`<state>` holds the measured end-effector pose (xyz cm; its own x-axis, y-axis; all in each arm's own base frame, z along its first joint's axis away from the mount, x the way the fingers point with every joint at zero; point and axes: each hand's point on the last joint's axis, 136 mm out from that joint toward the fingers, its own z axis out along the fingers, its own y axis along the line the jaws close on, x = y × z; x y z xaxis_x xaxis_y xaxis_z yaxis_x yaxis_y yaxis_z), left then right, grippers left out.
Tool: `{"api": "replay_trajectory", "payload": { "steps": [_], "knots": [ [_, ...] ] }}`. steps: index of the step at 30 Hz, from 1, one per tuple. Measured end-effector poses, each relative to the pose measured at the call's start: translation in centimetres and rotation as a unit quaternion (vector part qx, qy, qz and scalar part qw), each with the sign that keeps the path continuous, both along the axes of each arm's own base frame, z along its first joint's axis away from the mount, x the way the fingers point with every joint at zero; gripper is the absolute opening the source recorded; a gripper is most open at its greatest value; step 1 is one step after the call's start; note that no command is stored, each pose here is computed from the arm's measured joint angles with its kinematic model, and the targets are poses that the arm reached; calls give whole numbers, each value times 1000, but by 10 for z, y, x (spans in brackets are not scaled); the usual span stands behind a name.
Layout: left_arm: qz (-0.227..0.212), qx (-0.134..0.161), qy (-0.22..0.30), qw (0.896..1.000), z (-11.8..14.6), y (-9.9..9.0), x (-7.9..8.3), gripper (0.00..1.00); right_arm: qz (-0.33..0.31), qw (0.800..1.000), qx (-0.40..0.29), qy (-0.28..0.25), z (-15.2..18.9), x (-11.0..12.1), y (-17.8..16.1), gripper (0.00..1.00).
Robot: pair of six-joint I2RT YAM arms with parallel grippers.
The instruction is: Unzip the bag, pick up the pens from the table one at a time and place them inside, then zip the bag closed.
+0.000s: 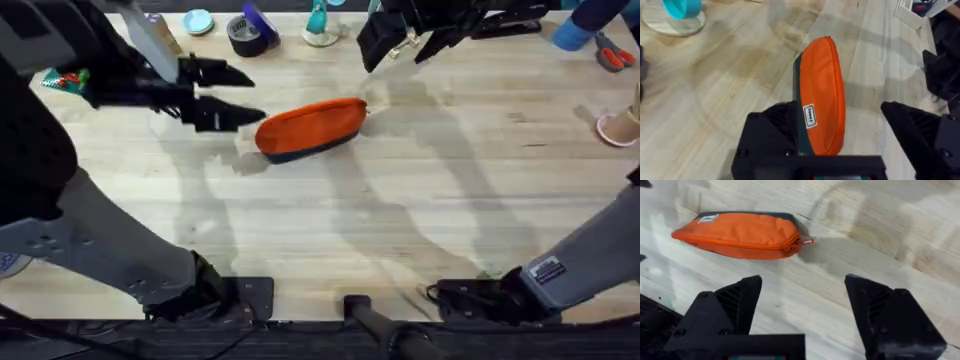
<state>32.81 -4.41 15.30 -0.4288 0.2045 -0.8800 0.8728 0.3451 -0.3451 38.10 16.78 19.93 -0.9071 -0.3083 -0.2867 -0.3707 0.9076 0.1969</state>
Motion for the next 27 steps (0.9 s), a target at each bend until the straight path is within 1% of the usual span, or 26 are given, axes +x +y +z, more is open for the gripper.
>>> {"api": "replay_trajectory", "payload": {
  "steps": [4,7,11,15,19,21,23,25,27],
  "knots": [
    [-3,19,-13,1000,16,5,8,998,0,1000,0,0,0,0,0,995],
    [-2,43,-21,999,25,7,7,998,0,1000,0,0,0,0,0,995],
    [12,91,-31,995,45,11,1,998,0,1000,0,0,0,0,0,996],
    [35,141,-19,989,62,13,-11,998,2,1000,0,-1,0,0,0,996],
    [58,195,8,979,71,10,-26,997,5,1000,-1,-1,0,0,0,996],
    [76,223,30,971,74,7,-34,997,6,1000,-1,-2,1,-1,0,996],
    [100,248,61,962,75,6,-42,997,6,1000,1,-8,6,-2,-1,996],
    [124,265,98,951,76,5,-52,997,8,1000,3,-17,15,-4,-1,996],
    [142,274,131,942,77,1,-64,997,13,1000,5,-26,25,-10,-3,996]
  ]
}}
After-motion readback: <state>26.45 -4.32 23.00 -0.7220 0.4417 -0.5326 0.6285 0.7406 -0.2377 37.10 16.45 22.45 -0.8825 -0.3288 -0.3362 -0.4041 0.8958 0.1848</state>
